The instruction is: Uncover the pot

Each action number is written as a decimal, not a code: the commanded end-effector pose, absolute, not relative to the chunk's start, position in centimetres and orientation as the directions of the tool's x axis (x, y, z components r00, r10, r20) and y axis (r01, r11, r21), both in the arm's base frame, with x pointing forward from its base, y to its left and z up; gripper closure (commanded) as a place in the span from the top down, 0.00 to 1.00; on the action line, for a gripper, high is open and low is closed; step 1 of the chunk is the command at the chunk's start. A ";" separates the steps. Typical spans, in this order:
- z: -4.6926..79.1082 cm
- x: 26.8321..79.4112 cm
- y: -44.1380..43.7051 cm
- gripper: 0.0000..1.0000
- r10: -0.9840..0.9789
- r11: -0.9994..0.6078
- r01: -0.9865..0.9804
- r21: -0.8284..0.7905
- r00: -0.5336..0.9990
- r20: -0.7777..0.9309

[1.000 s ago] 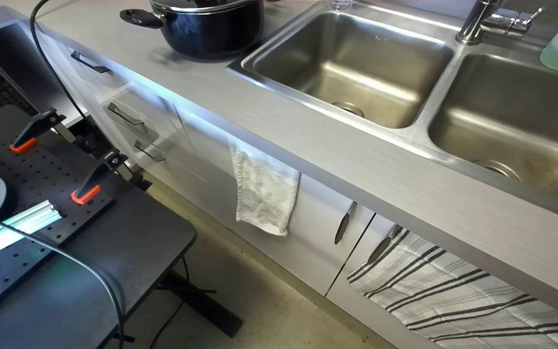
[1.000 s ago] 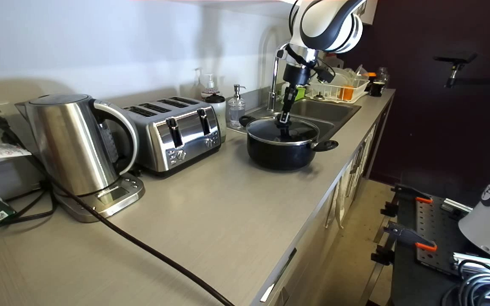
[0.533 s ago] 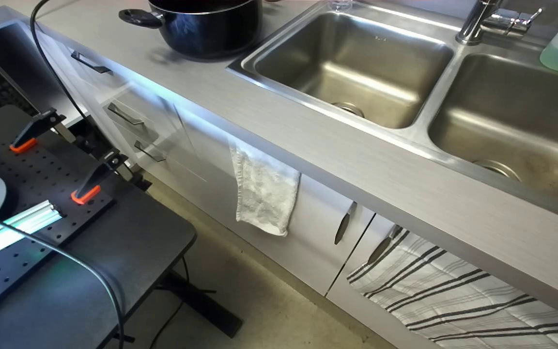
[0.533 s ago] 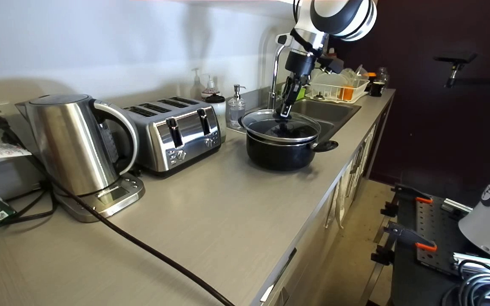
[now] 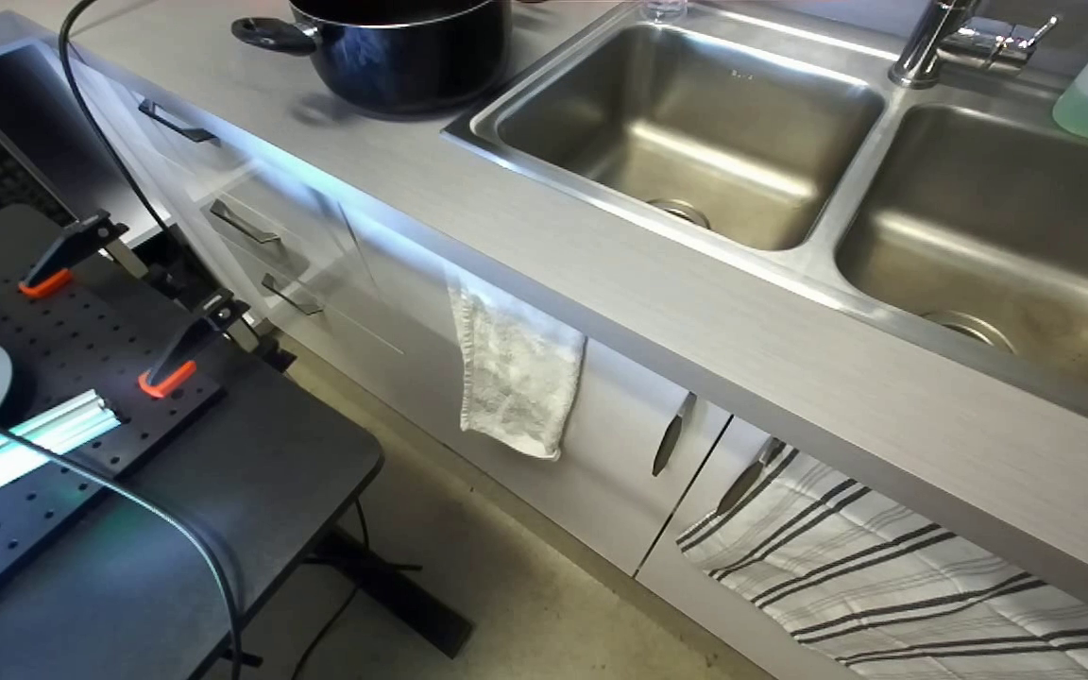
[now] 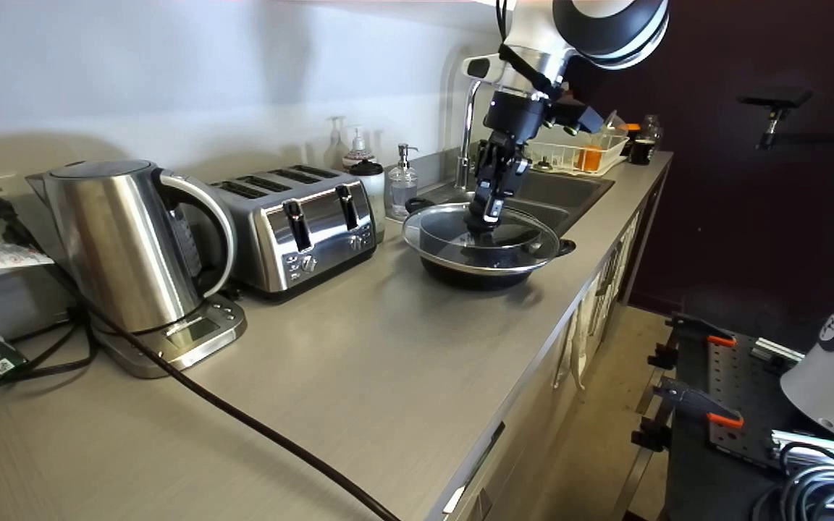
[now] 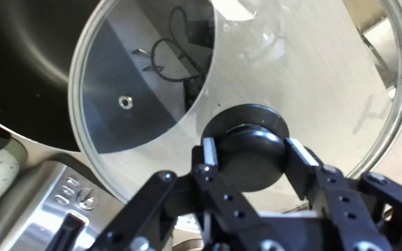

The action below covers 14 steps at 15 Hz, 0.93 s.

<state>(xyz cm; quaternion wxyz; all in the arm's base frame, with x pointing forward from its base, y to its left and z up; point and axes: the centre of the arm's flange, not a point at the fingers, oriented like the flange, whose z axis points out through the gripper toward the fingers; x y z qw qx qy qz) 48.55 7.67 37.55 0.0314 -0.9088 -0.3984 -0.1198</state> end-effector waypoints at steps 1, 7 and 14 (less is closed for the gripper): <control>39.1 47.3 12.8 0.25 0.804 -0.571 0.817 0.072 0.540 0.250; 37.2 46.5 21.1 0.25 0.899 -0.415 0.905 0.096 0.392 0.194; 29.6 49.7 21.8 0.25 0.908 -0.407 0.913 -0.013 0.406 0.108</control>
